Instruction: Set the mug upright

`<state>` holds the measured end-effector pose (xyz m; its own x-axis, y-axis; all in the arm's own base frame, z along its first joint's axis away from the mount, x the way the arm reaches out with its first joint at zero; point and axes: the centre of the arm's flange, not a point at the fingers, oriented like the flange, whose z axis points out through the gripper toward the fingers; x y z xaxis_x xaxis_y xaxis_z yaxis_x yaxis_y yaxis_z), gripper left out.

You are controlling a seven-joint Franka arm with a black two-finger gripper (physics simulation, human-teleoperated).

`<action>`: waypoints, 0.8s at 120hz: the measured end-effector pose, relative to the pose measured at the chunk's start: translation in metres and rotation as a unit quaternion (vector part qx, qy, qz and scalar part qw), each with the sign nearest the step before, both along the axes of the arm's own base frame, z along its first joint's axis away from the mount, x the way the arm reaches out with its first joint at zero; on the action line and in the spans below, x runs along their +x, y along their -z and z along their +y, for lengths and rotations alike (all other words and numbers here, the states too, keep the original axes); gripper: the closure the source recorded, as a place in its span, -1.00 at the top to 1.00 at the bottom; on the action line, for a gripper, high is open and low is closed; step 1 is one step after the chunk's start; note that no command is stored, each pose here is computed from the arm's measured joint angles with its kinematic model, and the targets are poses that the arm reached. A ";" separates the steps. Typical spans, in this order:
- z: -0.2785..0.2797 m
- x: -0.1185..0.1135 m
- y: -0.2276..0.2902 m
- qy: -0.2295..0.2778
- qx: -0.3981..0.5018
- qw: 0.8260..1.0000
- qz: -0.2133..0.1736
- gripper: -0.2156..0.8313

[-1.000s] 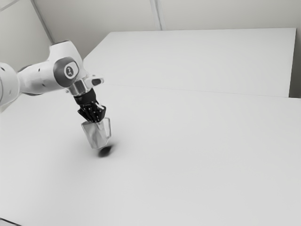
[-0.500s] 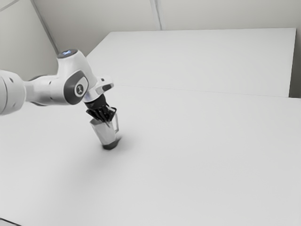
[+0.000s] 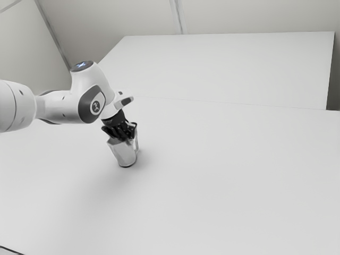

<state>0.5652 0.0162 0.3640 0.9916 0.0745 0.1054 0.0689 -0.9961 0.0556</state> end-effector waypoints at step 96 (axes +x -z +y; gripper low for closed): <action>-0.017 0.024 -0.160 0.037 0.079 0.995 -0.044 0.56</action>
<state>0.5896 -0.0008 0.5238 0.9800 -0.0233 0.1974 -0.0038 -0.9951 -0.0989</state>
